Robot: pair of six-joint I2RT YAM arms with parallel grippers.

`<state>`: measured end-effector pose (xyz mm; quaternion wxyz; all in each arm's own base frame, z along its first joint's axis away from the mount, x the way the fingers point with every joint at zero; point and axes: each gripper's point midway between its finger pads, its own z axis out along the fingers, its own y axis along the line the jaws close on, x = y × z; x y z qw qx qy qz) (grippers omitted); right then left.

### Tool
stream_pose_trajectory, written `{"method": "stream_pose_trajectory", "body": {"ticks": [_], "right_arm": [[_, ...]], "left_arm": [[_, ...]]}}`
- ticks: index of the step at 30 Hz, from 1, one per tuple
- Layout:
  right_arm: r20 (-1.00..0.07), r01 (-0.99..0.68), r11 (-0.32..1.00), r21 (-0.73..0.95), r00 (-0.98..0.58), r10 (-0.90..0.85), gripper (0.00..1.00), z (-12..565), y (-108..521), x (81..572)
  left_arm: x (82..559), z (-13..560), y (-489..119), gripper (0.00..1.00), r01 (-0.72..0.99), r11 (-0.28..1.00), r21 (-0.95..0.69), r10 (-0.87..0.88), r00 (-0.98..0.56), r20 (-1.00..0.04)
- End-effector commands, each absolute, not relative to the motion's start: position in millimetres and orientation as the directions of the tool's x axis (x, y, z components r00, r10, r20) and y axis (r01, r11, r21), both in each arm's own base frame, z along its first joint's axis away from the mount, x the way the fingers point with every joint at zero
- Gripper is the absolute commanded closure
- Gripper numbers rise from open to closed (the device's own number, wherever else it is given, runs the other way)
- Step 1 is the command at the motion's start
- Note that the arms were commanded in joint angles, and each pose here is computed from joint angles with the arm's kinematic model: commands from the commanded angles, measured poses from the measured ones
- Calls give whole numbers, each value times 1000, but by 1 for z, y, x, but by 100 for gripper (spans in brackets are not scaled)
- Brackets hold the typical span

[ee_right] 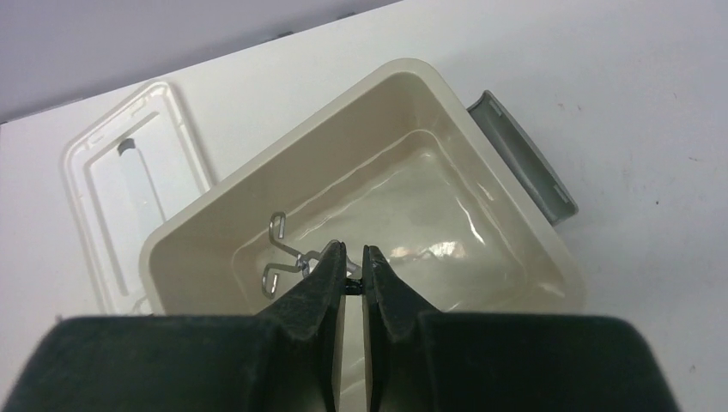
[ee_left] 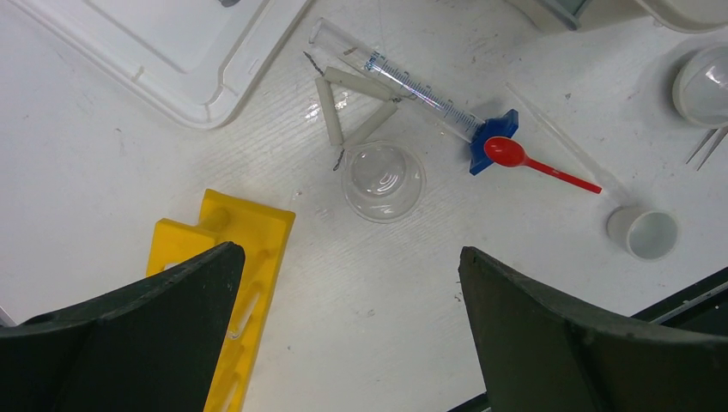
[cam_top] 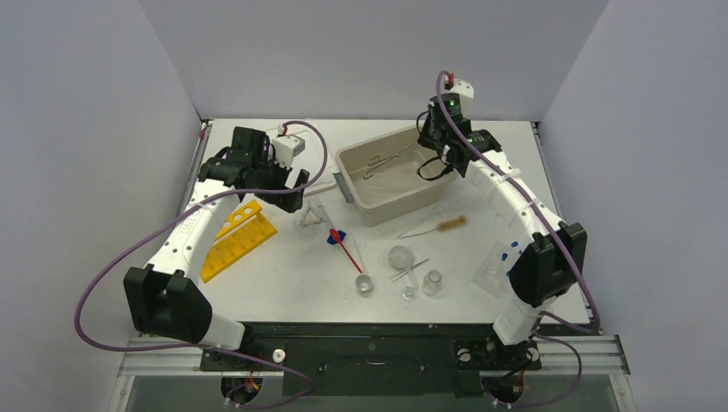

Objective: Organize the chemistry lab equipment
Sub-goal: Place the chemistry item in the storage box.

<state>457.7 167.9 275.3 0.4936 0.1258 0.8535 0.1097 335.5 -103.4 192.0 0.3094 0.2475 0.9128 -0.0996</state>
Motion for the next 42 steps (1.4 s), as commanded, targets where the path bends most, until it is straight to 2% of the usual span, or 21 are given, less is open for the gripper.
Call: {"method": "stream_pose_trajectory", "body": {"ticks": [1, 9, 14, 18, 23, 31, 36, 42], "right_arm": [[-855, 63, 942, 330, -404, 326, 100, 295, 175, 497], [-842, 62, 961, 268, -470, 266, 100, 234, 187, 523], [-815, 150, 963, 224, -513, 269, 81, 193, 176, 514], [-797, 182, 960, 211, -537, 277, 71, 176, 171, 503], [-795, 184, 961, 207, -541, 275, 65, 186, 167, 500], [-807, 192, 971, 144, -545, 228, 54, 232, 146, 488], [-838, 267, 962, 63, -509, 196, 53, 249, 112, 480], [-832, 339, 941, -18, -527, 174, 53, 230, 85, 470]], "left_arm": [[343, 196, -107, 3, 517, 855, -40, 373, -667, -645], [342, 194, -108, 3, 524, 851, -42, 380, -669, -639], [342, 187, -112, 3, 523, 850, -66, 375, -688, -621], [341, 184, -112, 3, 524, 849, -66, 377, -690, -617], [341, 186, -111, 4, 523, 850, -57, 380, -685, -622], [338, 186, -109, 3, 523, 851, -52, 383, -684, -621], [335, 187, -108, 3, 525, 850, -45, 387, -679, -624], [333, 188, -107, 3, 526, 849, -42, 389, -676, -626]]}}
